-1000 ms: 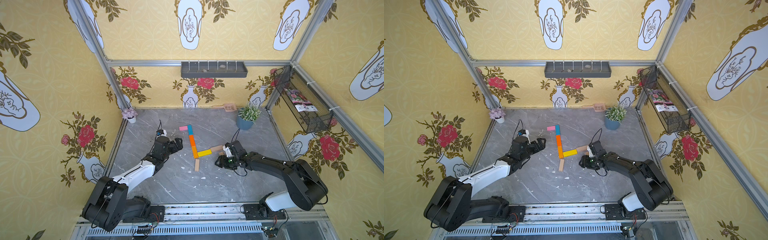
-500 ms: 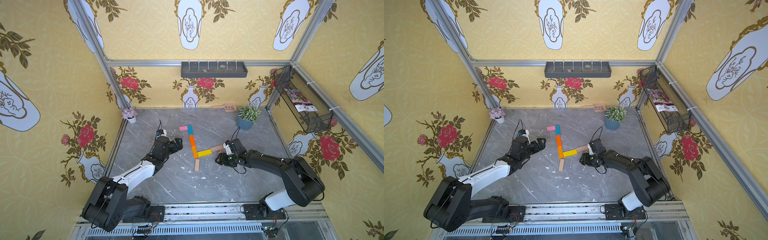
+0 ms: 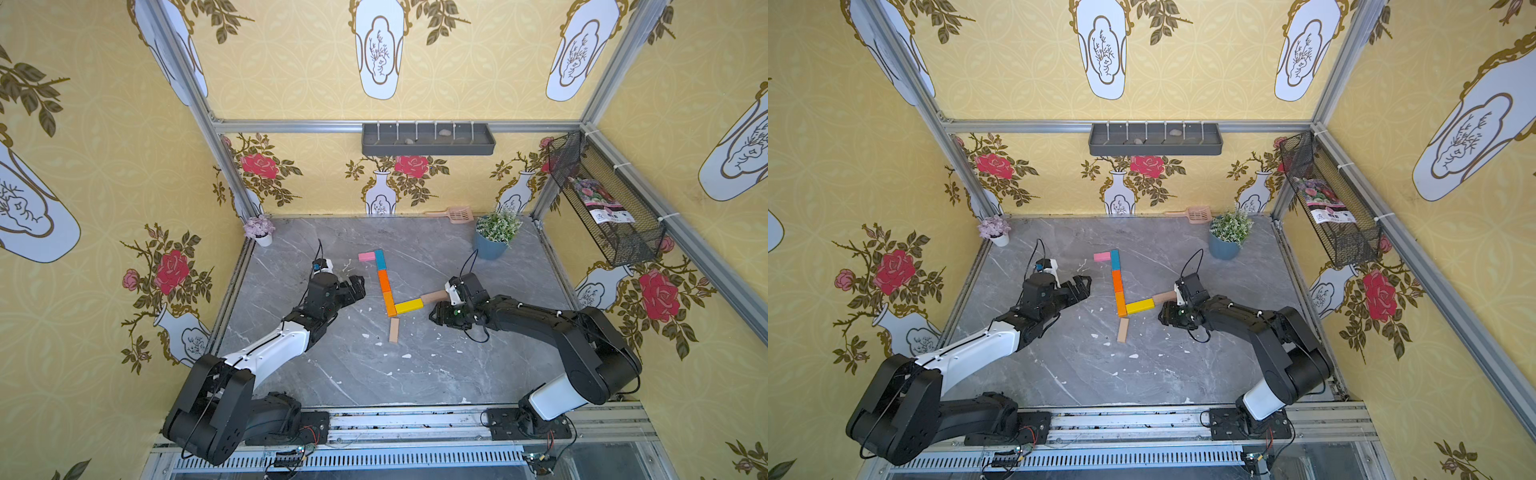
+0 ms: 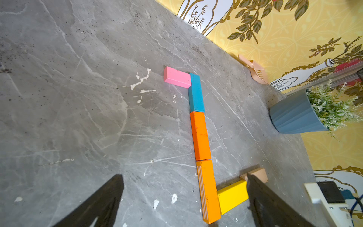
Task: Assemble a giraffe with building blocks
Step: Assemble the building block at the center of the board.
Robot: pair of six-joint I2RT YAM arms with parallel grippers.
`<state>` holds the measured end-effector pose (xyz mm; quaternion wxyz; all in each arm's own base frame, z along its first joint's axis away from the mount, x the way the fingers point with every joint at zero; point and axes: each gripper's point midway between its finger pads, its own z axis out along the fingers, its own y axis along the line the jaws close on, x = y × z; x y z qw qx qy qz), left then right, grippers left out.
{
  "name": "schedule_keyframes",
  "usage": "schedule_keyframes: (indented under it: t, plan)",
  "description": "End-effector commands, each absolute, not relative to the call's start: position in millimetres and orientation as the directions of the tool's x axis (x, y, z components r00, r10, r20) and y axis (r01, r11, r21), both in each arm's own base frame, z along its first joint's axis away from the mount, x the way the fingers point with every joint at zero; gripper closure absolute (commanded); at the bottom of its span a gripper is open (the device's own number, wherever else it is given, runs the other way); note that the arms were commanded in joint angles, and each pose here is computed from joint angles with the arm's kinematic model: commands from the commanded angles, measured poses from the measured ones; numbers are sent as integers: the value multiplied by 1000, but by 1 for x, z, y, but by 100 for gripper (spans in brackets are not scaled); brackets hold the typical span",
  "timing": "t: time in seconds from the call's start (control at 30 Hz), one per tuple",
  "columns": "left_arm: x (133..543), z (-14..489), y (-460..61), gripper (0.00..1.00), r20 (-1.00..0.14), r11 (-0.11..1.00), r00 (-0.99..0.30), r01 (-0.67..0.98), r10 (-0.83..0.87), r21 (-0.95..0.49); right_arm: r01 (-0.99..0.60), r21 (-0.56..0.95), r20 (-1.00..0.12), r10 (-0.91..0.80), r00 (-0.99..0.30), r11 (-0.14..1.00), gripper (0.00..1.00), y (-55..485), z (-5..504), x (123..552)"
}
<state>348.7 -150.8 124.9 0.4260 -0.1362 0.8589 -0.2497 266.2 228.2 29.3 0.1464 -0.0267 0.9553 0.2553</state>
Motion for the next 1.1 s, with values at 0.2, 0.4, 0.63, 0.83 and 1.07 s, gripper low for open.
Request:
schedule_keyframes:
  t: [0.2, 0.4, 0.63, 0.83, 1.07]
  plan:
    - [350, 126, -151, 1, -674, 841, -592, -10, -441, -541, -109, 466, -305, 44, -951, 878, 38, 228, 27, 275]
    - [349, 127, -151, 1, -675, 840, -591, -9, -442, -542, -118, 504, -300, 45, -953, 856, 38, 238, 29, 279]
    - [350, 126, -151, 1, -673, 840, -593, -9, -441, -542, -123, 523, -298, 45, -954, 844, 38, 244, 29, 281]
    - [350, 126, -152, 1, -672, 838, -595, -7, -442, -545, -124, 521, -301, 46, -953, 844, 39, 250, 29, 283]
    - [350, 126, -152, 1, -673, 839, -593, -8, -442, -545, -95, 491, -309, 71, -948, 866, 39, 242, 29, 289]
